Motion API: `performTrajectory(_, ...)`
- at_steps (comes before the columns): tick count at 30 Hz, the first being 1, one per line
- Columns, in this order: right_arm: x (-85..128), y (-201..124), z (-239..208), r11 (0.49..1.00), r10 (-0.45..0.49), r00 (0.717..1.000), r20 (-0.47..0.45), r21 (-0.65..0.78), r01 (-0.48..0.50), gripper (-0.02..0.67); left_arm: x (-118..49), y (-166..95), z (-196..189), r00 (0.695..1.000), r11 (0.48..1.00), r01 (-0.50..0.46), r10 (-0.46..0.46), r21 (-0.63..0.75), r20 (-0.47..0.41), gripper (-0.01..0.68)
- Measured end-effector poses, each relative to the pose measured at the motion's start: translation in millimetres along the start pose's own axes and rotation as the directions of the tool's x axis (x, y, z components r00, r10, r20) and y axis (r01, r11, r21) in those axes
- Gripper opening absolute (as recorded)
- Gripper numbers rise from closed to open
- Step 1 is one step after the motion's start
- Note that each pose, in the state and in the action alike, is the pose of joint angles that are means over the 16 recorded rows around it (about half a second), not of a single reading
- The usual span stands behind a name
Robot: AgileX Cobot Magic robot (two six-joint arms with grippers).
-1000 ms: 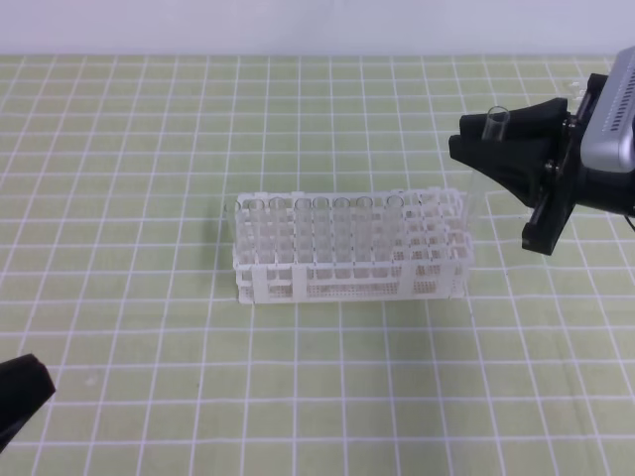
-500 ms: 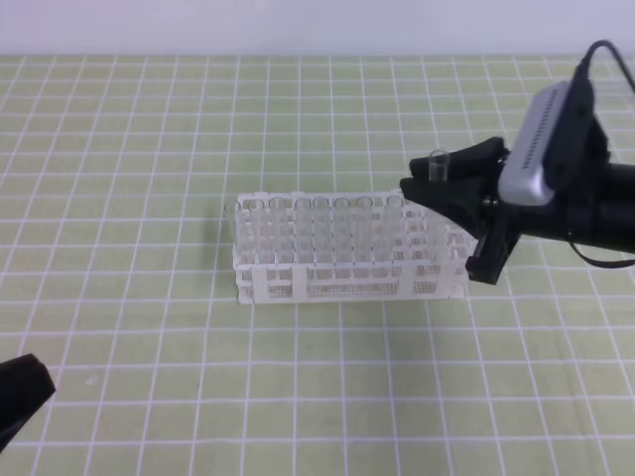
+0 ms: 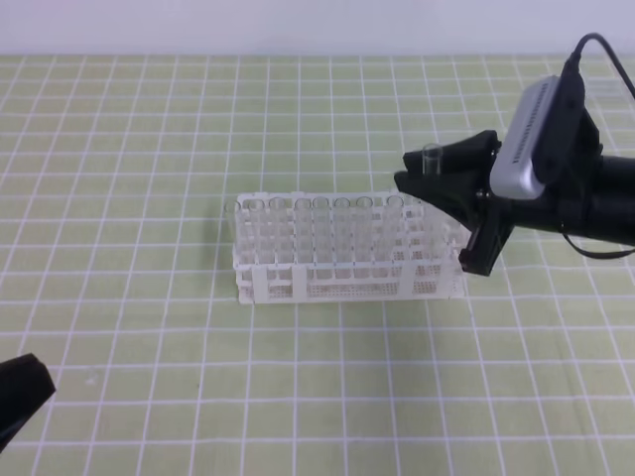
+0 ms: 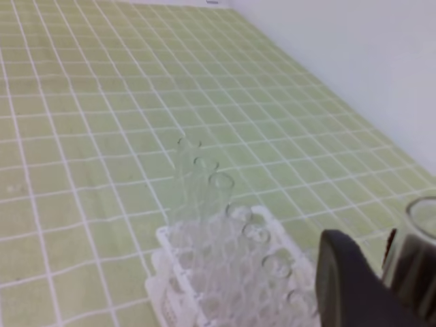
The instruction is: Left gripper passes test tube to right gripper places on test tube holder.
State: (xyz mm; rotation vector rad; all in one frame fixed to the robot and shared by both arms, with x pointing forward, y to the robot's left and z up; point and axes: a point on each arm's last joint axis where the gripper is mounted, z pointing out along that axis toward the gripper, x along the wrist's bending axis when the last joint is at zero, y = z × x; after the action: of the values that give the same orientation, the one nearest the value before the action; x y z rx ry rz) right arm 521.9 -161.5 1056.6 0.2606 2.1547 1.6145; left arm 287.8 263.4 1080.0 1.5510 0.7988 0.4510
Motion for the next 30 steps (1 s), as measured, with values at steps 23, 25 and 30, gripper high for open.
performTrajectory(23,-25.5,17.2,-7.9,0.962,0.227,0.915,0.333,0.069,-0.264,0.09,-0.1,0.1,0.1,1.0,1.0,-0.001,0.001,-0.001,0.0,0.005)
performTrajectory(25,-25.8,17.5,-7.3,0.949,0.263,0.892,0.366,0.07,-0.309,0.09,0.0,0.1,0.0,1.0,1.0,-0.001,0.001,-0.001,0.0,0.005)
performTrajectory(30,-24.6,19.0,-3.0,0.911,0.331,0.83,0.45,0.079,-0.406,0.09,0.0,0.0,0.0,1.0,1.0,-0.001,0.001,0.0,0.0,0.005)
